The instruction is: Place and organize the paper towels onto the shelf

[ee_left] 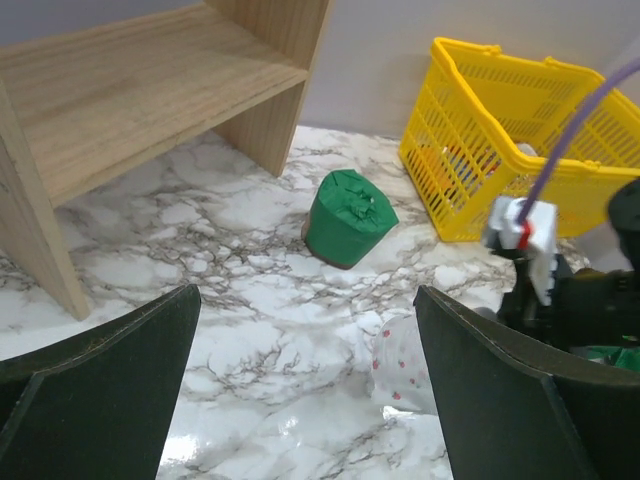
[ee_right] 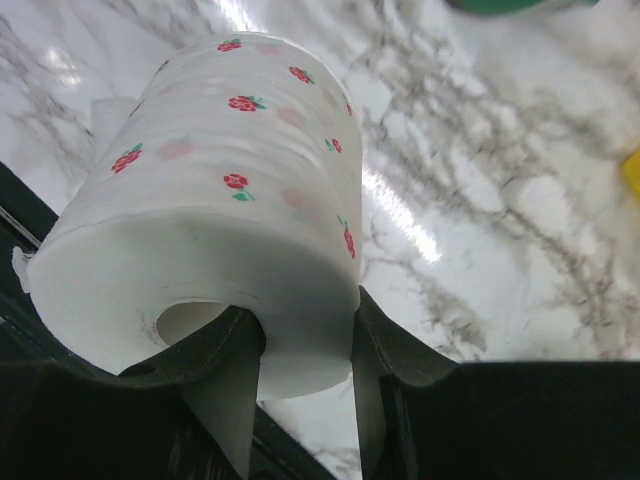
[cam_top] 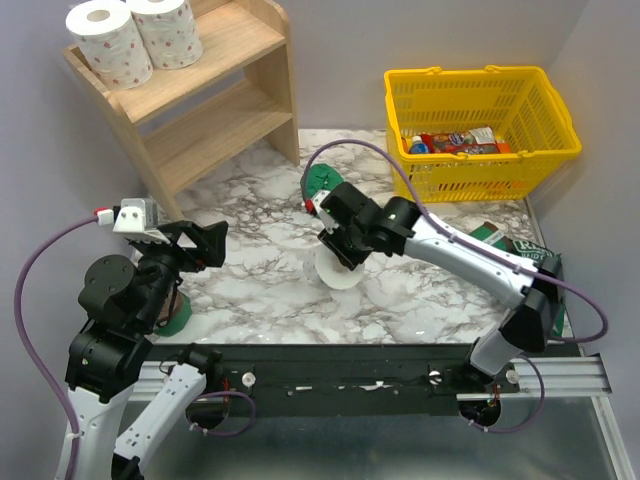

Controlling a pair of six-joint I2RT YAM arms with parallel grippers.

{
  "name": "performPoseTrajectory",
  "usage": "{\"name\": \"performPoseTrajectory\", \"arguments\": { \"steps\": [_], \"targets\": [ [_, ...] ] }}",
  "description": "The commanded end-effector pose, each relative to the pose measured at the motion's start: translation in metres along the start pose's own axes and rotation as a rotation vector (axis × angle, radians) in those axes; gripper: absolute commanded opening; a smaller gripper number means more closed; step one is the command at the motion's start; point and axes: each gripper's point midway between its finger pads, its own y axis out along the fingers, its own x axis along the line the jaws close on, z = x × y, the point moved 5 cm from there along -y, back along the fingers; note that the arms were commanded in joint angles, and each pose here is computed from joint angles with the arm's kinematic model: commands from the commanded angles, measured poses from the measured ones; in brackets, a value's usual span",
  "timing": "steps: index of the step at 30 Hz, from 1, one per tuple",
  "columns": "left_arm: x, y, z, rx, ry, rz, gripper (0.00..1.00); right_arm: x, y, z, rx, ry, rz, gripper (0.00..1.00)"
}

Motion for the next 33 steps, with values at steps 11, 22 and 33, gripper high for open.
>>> {"name": "performPoseTrajectory", "arguments": {
  "steps": [11,22,33],
  "targets": [
    [-0.001,0.001,0.007,0.097,0.066,0.012,0.99,0.007,0.024,0.001,0.039,0.072,0.007,0.76],
    [-0.001,0.059,0.039,0.367,0.181,0.003,0.98,-0.017,-0.038,0.014,-0.204,0.157,0.124,0.98],
    [-0.112,0.11,0.102,0.523,0.372,0.182,0.95,-0.041,-0.111,0.056,-0.571,0.295,0.204,0.98]
  ]
}}
